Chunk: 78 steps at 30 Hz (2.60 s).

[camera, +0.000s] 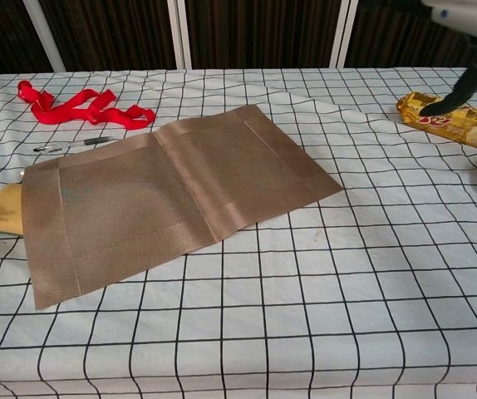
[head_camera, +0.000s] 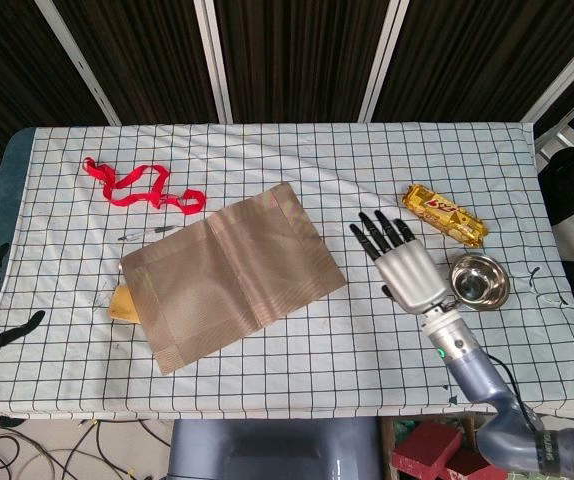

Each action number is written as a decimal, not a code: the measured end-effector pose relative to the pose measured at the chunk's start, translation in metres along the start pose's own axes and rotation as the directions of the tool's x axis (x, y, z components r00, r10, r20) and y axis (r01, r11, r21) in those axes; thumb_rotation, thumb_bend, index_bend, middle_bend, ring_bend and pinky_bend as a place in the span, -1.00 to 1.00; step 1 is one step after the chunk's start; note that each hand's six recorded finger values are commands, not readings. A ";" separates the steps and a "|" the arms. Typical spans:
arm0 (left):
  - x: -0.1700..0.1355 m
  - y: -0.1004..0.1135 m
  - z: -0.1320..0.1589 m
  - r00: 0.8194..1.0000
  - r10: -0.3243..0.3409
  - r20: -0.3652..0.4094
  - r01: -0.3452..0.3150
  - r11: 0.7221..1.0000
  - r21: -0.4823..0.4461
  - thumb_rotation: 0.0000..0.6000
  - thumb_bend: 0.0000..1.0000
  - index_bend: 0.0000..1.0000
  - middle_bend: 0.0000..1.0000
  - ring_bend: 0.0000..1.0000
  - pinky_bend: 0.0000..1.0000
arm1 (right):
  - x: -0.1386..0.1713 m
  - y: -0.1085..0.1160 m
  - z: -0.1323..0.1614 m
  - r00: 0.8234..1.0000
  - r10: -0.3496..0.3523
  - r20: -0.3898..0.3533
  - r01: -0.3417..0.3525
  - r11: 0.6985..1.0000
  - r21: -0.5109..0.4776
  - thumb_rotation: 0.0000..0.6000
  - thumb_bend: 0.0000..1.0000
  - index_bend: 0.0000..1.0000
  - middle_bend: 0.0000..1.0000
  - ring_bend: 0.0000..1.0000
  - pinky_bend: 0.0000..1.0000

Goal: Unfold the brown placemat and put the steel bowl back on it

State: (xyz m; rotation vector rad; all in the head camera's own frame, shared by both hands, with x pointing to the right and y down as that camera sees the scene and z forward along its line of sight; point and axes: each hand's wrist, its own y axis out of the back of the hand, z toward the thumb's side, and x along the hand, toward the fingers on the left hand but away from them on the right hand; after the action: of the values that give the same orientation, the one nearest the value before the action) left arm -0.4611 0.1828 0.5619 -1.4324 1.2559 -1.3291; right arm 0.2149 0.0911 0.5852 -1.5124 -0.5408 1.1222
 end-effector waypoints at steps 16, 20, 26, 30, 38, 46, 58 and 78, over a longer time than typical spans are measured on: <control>0.009 -0.002 -0.002 1.000 -0.003 -0.015 0.002 0.999 -0.049 1.00 -0.94 -0.95 -1.00 -1.00 -1.00 | -0.044 -0.057 0.053 0.989 0.127 -0.080 -0.120 0.989 0.086 1.00 -1.00 -0.80 -1.00 -0.97 -0.63; 0.010 -0.003 -0.001 1.000 -0.008 -0.014 0.007 0.999 -0.054 1.00 -0.94 -0.96 -1.00 -1.00 -1.00 | -0.052 -0.065 0.056 0.987 0.133 -0.086 -0.123 0.986 0.114 1.00 -1.00 -0.80 -1.00 -0.97 -0.63; 0.011 -0.002 -0.001 1.000 -0.006 -0.016 0.005 0.998 -0.060 1.00 -0.94 -0.96 -1.00 -1.00 -1.00 | -0.062 -0.075 0.060 0.986 0.138 -0.092 -0.126 0.984 0.127 1.00 -1.00 -0.80 -1.00 -0.97 -0.63; 0.011 -0.002 -0.001 1.000 -0.006 -0.019 0.005 0.998 -0.063 1.00 -0.94 -0.96 -1.00 -1.00 -1.00 | -0.068 -0.083 0.061 0.985 0.146 -0.091 -0.134 0.982 0.134 1.00 -1.00 -0.80 -1.00 -0.93 -0.63; 0.013 -0.002 -0.002 1.000 -0.001 -0.025 0.000 0.998 -0.067 1.00 -0.94 -0.96 -1.00 -1.00 -1.00 | -0.076 -0.101 0.064 0.978 0.184 -0.094 -0.172 0.977 0.123 1.00 -1.00 -0.80 -1.00 -0.93 -0.63; 0.014 -0.004 -0.001 1.000 -0.003 -0.029 0.001 0.998 -0.067 1.00 -0.94 -0.96 -1.00 -1.00 -1.00 | -0.081 -0.113 0.070 0.969 0.214 -0.122 -0.201 0.973 0.113 1.00 -1.00 -0.80 -1.00 -0.93 -0.63; 0.015 -0.004 -0.002 0.999 -0.001 -0.037 -0.002 0.997 -0.075 1.00 -0.94 -0.96 -1.00 -1.00 -1.00 | -0.087 -0.124 0.076 0.960 0.238 -0.148 -0.226 0.970 0.094 1.00 -1.00 -0.80 -1.00 -0.93 -0.63; 0.016 -0.004 -0.002 0.999 -0.005 -0.043 0.001 0.996 -0.090 1.00 -0.94 -0.96 -1.00 -1.00 -1.00 | -0.090 -0.141 0.082 0.950 0.272 -0.155 -0.262 0.962 0.080 1.00 -0.86 -0.78 -1.00 -0.93 -0.63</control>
State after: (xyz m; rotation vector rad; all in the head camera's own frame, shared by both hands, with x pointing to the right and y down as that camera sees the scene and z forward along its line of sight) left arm -0.4632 0.1681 0.5688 -1.4745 1.3576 -1.3269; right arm 0.1376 0.0965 0.7548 -1.6432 -0.1909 1.1937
